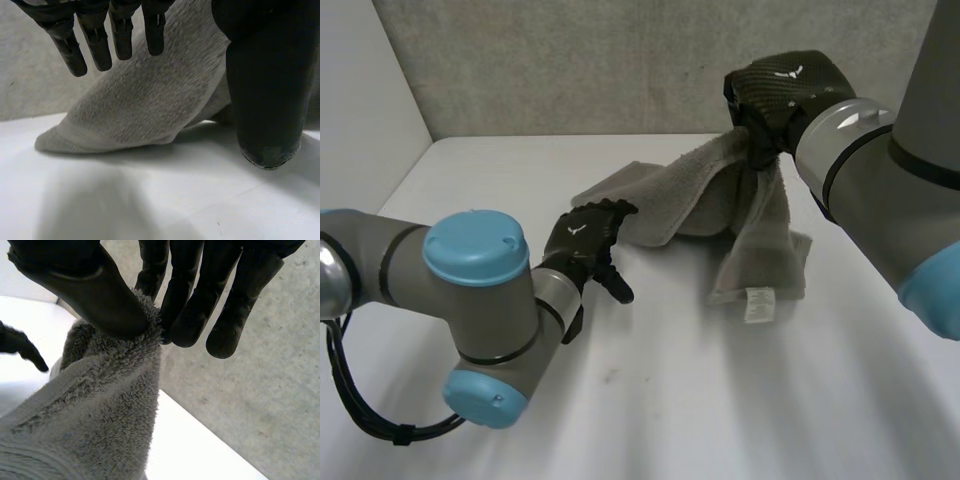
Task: Fold the towel.
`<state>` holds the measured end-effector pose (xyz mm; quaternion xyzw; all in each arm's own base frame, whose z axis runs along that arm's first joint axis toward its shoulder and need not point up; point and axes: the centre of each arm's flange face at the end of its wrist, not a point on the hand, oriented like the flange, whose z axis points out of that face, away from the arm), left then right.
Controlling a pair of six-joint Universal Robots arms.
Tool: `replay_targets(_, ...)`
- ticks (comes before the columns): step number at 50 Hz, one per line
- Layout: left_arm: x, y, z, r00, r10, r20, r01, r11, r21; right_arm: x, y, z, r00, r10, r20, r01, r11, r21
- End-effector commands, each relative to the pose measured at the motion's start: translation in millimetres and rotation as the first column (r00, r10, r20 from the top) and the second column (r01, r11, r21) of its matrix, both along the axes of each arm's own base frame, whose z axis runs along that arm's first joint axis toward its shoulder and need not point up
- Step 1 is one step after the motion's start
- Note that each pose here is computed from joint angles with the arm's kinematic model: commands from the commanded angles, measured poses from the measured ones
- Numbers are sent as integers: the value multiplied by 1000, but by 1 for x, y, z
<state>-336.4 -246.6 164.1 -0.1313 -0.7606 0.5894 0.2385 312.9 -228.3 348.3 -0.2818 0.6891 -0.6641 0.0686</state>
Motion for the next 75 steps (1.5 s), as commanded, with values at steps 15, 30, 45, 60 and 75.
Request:
replay_targets(15, -2, 9, -2, 972, 98, -214, -66, 986, 150, 2, 76, 32, 984, 127, 123, -132, 991, 31)
replay_targets(30, 7, 2, -2, 946, 224, -233, -193, 970, 149, -11, 123, 60, 962, 210, 176, -207, 978, -36)
replay_targets(45, 7, 2, -5, 944, 229, -239, -193, 968, 163, -12, 134, 70, 948, 236, 212, -230, 972, -56)
replay_targets(60, 56, -50, 23, 940, 299, -164, -295, 954, 49, -22, 88, 58, 980, 113, 161, -106, 993, -46)
replay_targets(75, 98, -42, 120, 949, 175, 260, -93, 949, -301, -28, 61, 23, 976, 63, -210, -84, 992, -94)
